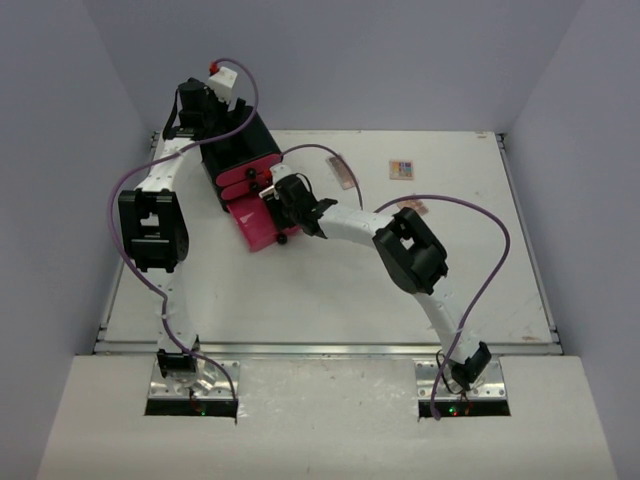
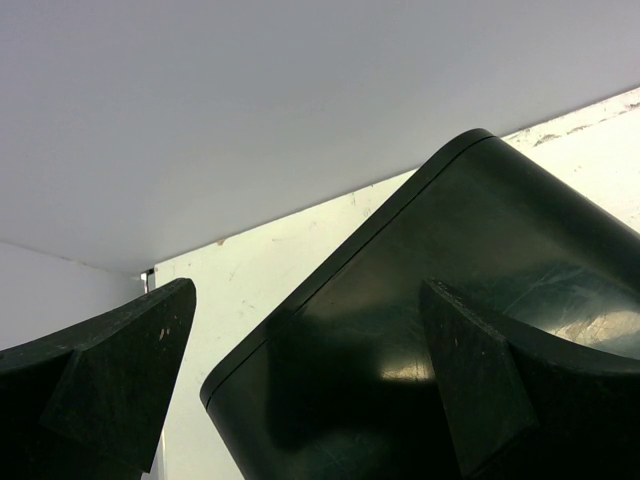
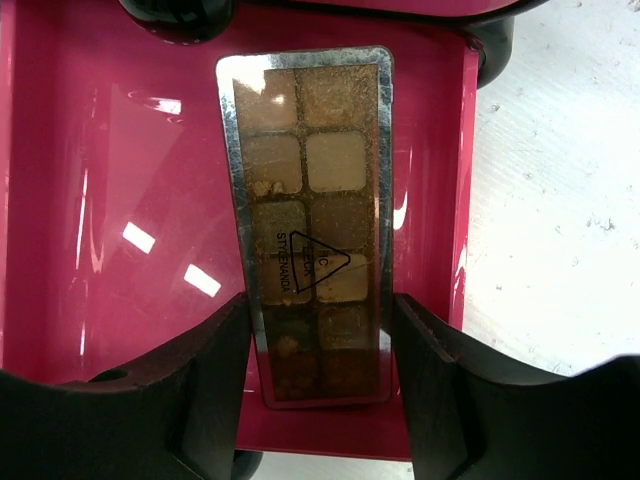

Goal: Organize the makeup

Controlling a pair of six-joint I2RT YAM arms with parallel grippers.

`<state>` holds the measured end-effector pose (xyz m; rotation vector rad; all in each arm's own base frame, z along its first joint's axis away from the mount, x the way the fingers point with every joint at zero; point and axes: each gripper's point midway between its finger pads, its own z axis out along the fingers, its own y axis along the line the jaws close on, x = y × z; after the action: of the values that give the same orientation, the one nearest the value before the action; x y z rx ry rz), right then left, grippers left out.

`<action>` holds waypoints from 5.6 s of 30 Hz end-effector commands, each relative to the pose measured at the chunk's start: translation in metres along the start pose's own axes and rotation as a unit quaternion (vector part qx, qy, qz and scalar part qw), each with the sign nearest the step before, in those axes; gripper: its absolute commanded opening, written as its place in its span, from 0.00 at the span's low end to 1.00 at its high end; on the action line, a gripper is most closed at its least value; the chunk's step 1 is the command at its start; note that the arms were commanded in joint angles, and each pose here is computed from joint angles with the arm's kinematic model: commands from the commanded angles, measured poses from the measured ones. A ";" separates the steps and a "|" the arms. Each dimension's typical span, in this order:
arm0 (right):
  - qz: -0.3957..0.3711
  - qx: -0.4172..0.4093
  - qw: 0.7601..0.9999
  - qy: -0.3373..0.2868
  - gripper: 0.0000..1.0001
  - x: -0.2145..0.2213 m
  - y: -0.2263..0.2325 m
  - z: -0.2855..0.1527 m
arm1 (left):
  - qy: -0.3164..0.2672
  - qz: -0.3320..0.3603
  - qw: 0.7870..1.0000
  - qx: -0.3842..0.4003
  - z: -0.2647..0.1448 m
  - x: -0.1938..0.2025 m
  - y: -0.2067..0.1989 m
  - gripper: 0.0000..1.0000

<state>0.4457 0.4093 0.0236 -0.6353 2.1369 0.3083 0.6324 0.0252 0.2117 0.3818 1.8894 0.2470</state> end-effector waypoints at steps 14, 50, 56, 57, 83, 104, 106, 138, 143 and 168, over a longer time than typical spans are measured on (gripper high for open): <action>-0.028 -0.018 0.995 -0.089 0.79 -0.100 0.001 -0.065 | 0.142 0.005 0.988 0.060 0.000 0.093 -0.040 0.95; 0.023 0.075 0.991 0.110 0.99 0.005 -0.280 -0.050 | 0.149 0.017 0.987 0.054 0.002 0.097 -0.038 0.95; 0.039 0.073 0.994 0.075 0.99 -0.011 -0.257 0.004 | 0.149 0.017 0.987 0.054 0.003 0.097 -0.038 0.95; 0.050 0.069 0.994 0.073 0.99 -0.009 -0.255 0.010 | 0.149 0.017 0.987 0.054 0.003 0.097 -0.038 0.95; 0.014 0.068 0.982 0.175 0.39 0.065 -0.209 0.037 | 0.149 0.019 0.987 0.054 0.003 0.097 -0.038 0.95; 0.052 0.030 0.922 0.382 0.45 0.195 -0.140 -0.110 | 0.134 0.006 0.989 0.060 -0.002 0.084 -0.039 0.96; 0.052 0.034 0.923 0.379 0.36 0.195 -0.142 -0.106 | 0.134 0.009 0.989 0.057 -0.003 0.083 -0.037 0.96; 0.005 -0.121 0.978 0.171 0.00 -0.030 0.033 -0.094 | 0.133 0.006 0.989 0.062 -0.002 0.084 -0.039 0.96; 0.020 -0.116 0.983 0.144 0.00 -0.044 0.046 -0.082 | 0.132 0.006 0.989 0.062 -0.001 0.084 -0.039 0.96; 0.052 -0.107 0.986 0.116 0.00 -0.030 0.062 -0.019 | 0.130 0.001 0.990 0.063 -0.001 0.082 -0.039 0.96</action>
<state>0.4025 0.4487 0.0494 -0.7636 2.4414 0.5176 0.6331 0.0244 0.2120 0.3857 1.8926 0.2426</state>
